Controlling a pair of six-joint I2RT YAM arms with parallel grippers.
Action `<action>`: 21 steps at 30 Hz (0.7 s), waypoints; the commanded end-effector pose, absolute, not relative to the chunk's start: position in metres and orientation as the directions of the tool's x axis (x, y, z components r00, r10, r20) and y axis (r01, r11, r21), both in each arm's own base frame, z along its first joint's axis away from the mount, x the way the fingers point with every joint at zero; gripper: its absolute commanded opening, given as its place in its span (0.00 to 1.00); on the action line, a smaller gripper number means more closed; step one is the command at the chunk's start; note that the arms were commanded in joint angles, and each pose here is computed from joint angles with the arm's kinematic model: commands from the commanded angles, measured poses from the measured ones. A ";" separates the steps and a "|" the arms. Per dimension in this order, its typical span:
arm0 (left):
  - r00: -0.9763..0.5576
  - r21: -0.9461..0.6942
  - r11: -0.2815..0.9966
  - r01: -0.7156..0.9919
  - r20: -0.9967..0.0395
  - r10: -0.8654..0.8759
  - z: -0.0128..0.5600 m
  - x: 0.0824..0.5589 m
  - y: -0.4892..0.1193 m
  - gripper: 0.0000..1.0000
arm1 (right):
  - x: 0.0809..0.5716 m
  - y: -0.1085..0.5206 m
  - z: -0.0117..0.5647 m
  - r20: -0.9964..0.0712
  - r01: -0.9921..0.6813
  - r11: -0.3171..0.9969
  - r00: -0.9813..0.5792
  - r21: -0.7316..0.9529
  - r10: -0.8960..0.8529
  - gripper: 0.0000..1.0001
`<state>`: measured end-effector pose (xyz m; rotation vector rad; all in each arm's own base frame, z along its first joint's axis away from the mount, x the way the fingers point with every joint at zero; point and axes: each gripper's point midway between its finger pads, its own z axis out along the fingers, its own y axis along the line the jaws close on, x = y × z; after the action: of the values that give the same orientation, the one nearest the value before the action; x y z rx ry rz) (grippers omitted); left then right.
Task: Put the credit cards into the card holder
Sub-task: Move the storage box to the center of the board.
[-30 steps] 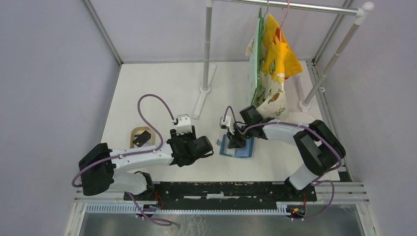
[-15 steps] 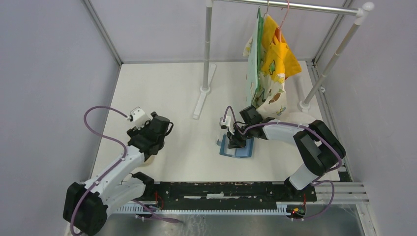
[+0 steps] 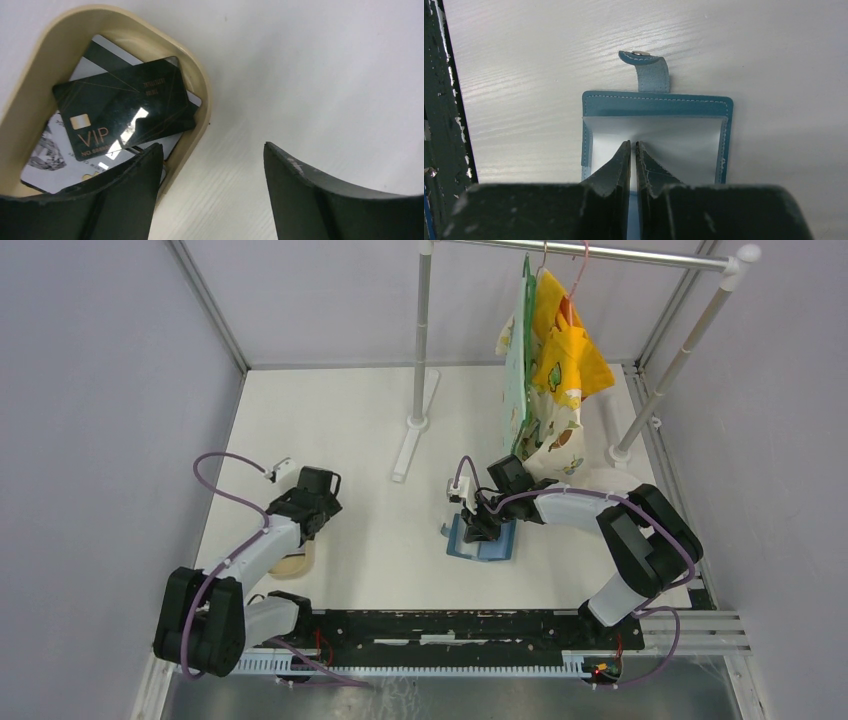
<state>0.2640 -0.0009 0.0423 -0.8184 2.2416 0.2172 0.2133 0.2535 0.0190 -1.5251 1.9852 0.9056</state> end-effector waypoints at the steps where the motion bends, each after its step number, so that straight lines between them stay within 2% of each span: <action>1: -0.530 -0.199 0.819 -0.538 -0.676 -0.512 0.049 0.283 -0.022 0.72 | 0.223 0.258 0.031 -0.735 -0.973 0.154 -0.233 0.175 -0.636 0.13; 4: -0.561 -0.300 0.847 -0.439 -0.645 -0.519 0.055 0.297 -0.049 0.59 | 0.223 0.257 0.031 -0.735 -0.973 0.154 -0.232 0.173 -0.637 0.13; 8: -0.621 -0.396 0.858 -0.327 -0.594 -0.511 0.058 0.316 -0.084 0.47 | 0.223 0.257 0.030 -0.733 -0.972 0.156 -0.233 0.173 -0.639 0.13; 14: -0.696 -0.519 0.824 -0.228 -0.505 -0.511 0.057 0.343 -0.127 0.42 | 0.224 0.256 0.030 -0.731 -0.974 0.155 -0.226 0.164 -0.644 0.13; 21: -0.705 -0.579 0.797 -0.173 -0.493 -0.511 0.062 0.362 -0.158 0.44 | 0.224 0.255 0.029 -0.728 -0.977 0.147 -0.215 0.158 -0.650 0.13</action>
<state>0.3400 -0.1304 0.0323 -0.5781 2.4114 -0.5142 0.2132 0.2525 0.0184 -1.5426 1.9731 0.8992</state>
